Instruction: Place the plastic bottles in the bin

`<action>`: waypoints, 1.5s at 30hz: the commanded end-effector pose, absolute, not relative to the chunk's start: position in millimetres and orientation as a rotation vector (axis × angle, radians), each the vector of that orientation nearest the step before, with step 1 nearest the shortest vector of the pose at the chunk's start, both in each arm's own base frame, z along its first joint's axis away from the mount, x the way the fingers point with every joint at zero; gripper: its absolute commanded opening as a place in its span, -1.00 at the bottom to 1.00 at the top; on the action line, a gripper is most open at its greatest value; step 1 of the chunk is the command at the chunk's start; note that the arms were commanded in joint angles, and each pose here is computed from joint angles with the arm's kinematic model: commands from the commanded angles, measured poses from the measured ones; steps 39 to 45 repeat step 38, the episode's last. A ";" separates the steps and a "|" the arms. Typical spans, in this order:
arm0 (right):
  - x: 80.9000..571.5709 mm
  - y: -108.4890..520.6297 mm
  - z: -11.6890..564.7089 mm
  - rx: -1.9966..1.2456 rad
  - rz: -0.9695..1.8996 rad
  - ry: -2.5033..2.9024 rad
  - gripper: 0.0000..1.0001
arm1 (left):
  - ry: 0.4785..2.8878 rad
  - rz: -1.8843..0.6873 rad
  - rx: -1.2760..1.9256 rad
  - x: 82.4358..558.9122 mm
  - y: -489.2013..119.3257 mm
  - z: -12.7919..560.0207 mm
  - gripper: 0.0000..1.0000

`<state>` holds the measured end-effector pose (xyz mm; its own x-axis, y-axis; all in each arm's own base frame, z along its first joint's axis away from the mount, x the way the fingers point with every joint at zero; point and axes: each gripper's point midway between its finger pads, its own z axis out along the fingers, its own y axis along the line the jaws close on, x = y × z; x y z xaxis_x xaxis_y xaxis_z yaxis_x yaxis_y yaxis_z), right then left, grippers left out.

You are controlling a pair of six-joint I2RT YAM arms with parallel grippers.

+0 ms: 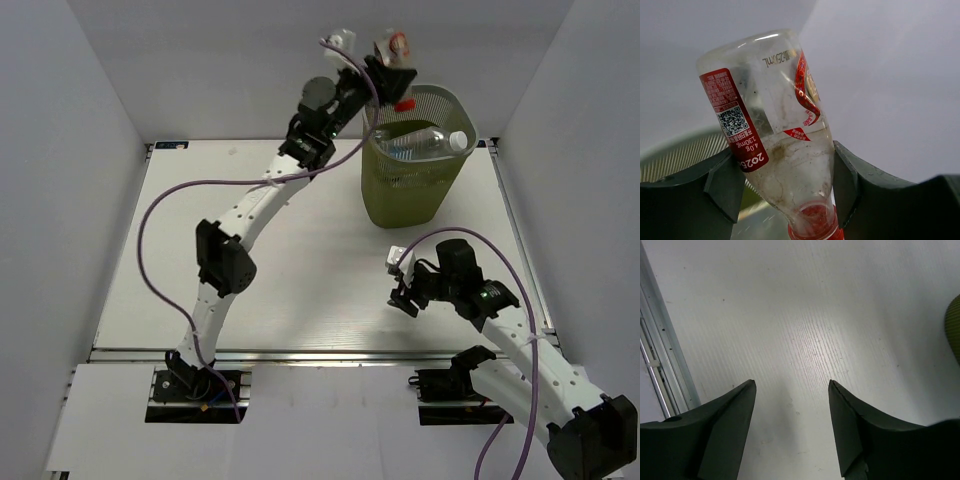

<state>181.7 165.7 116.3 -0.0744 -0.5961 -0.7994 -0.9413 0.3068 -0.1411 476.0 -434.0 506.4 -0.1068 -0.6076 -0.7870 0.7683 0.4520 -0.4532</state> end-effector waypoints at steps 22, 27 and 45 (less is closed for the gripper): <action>208.1 172.6 133.6 -1.175 0.527 1.796 0.80 | 1.068 -1.152 0.166 435.3 -399.9 573.9 1.00; 232.3 170.8 155.7 -1.005 0.469 1.814 0.80 | 1.516 -0.619 0.131 433.3 -306.2 459.6 1.00; 245.6 152.9 141.2 -0.913 0.371 2.026 0.80 | 1.830 -0.395 -0.043 294.4 -159.1 243.9 1.00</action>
